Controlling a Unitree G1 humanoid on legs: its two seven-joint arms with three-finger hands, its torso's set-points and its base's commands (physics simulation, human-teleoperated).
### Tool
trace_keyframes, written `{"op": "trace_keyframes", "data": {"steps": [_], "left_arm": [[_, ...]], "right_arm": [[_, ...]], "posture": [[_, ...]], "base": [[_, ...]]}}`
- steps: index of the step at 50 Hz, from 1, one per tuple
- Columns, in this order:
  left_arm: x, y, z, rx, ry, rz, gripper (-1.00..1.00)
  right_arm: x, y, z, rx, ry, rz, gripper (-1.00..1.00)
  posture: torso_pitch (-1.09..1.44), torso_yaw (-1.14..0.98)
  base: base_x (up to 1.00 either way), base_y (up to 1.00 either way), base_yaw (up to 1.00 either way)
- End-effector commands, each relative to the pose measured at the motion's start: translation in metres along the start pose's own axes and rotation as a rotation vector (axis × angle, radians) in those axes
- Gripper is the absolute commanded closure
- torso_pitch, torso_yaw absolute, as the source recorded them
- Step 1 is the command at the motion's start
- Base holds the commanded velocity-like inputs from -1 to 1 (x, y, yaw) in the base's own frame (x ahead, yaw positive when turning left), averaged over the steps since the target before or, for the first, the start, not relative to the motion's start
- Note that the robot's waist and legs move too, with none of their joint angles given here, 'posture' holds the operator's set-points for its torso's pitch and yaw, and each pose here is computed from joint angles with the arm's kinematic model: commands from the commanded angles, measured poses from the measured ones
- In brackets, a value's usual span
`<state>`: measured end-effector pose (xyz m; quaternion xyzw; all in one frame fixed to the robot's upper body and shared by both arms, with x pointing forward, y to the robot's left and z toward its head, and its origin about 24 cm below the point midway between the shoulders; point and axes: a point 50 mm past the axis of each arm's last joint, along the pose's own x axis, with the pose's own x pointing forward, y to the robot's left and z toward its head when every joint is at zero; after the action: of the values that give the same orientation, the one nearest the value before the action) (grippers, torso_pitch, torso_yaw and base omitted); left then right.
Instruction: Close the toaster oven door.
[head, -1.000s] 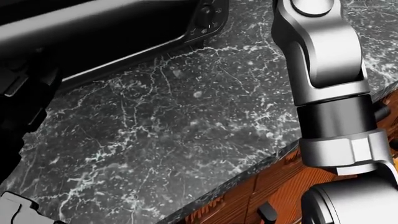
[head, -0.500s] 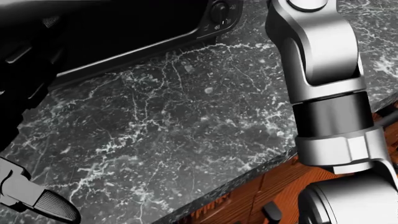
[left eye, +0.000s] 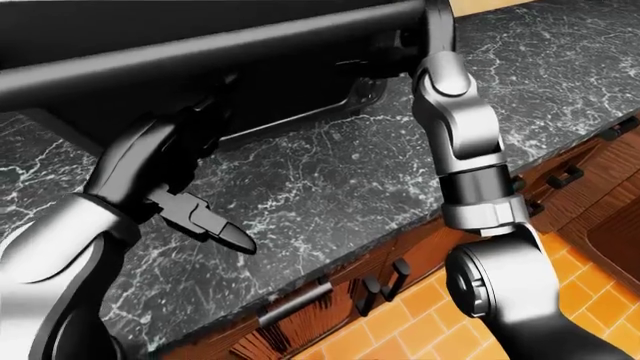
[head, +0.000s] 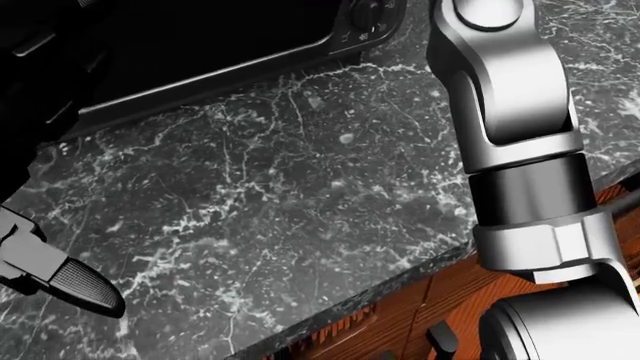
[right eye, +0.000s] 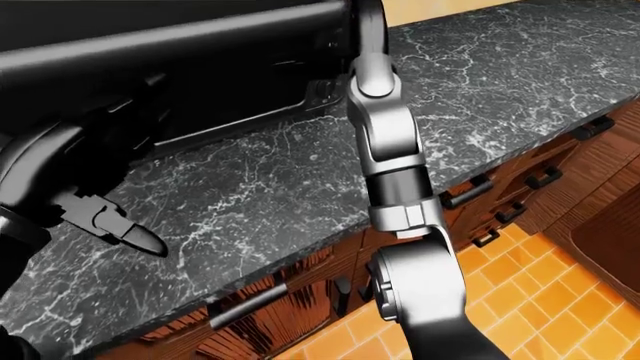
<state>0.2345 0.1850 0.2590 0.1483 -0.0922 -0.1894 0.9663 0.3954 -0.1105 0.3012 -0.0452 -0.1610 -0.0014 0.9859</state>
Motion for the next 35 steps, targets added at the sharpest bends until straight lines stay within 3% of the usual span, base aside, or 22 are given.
{"op": "trace_keyframes", "data": {"steps": [1, 35], "left_arm": [[-0.013, 0.021, 0.035, 0.117, -0.195, 0.209, -1.00], [0.010, 0.050, 0.065, 0.100, -0.210, 0.238, -1.00]], "right_arm": [[0.001, -0.001, 0.027, 0.009, -0.105, -0.003, -1.00], [0.001, -0.001, 0.025, 0.008, -0.102, 0.001, -1.00]], "posture": [[0.00, 0.00], [0.00, 0.00]], "base": [[0.00, 0.00, 0.00], [0.00, 0.00, 0.00]]}}
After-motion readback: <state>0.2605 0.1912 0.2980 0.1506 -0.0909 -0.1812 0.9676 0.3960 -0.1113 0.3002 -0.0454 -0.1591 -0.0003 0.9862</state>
